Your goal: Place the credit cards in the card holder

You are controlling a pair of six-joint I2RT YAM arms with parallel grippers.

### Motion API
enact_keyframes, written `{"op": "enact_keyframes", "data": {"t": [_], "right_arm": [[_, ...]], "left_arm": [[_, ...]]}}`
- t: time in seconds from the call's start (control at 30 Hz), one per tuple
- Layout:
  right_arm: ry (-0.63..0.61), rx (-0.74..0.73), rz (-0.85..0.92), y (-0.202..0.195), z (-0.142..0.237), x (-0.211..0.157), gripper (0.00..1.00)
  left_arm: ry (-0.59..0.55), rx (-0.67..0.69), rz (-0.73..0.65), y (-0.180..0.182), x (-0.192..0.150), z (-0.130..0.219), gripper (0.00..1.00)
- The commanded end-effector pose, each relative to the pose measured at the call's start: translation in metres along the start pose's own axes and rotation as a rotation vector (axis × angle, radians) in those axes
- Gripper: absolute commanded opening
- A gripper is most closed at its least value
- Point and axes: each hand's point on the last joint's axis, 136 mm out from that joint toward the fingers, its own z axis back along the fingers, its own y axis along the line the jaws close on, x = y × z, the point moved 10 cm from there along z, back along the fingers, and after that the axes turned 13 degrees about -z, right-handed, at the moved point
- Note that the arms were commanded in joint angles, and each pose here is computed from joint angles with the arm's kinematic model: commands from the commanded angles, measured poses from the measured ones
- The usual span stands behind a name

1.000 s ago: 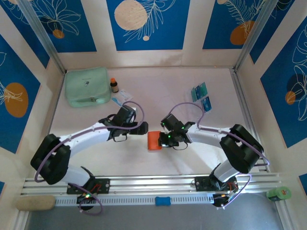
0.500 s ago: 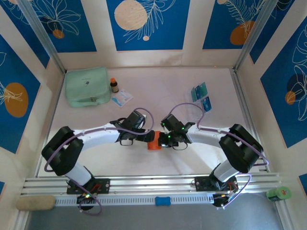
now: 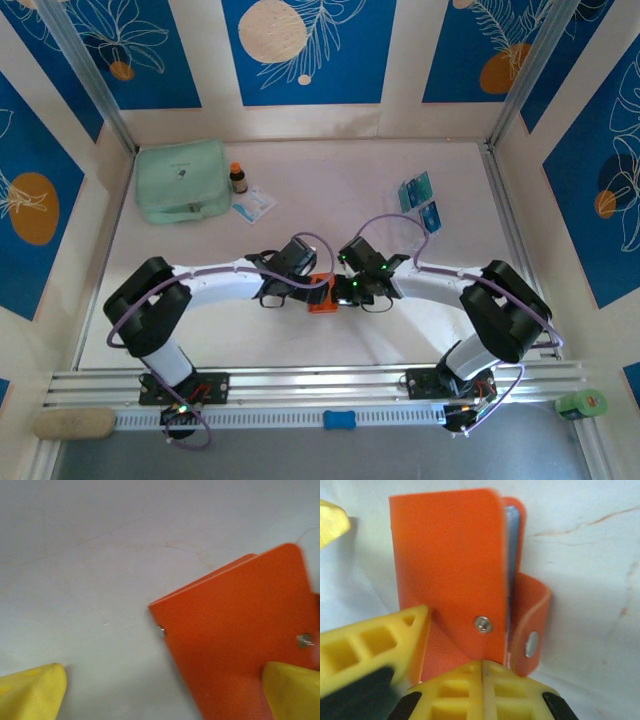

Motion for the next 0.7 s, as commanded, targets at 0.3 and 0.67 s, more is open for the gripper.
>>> {"op": "enact_keyframes", "data": {"t": [0.3,0.67], "right_arm": [[-0.031,0.01,-0.027,-0.01,0.038,0.025,0.16],[0.007,-0.017,-0.003,0.002,0.022,0.032,0.3]], "left_arm": [[0.084,0.104,-0.035,0.002,-0.018,-0.012,1.0],[0.08,0.104,-0.038,0.002,-0.019,-0.013,1.0]]}}
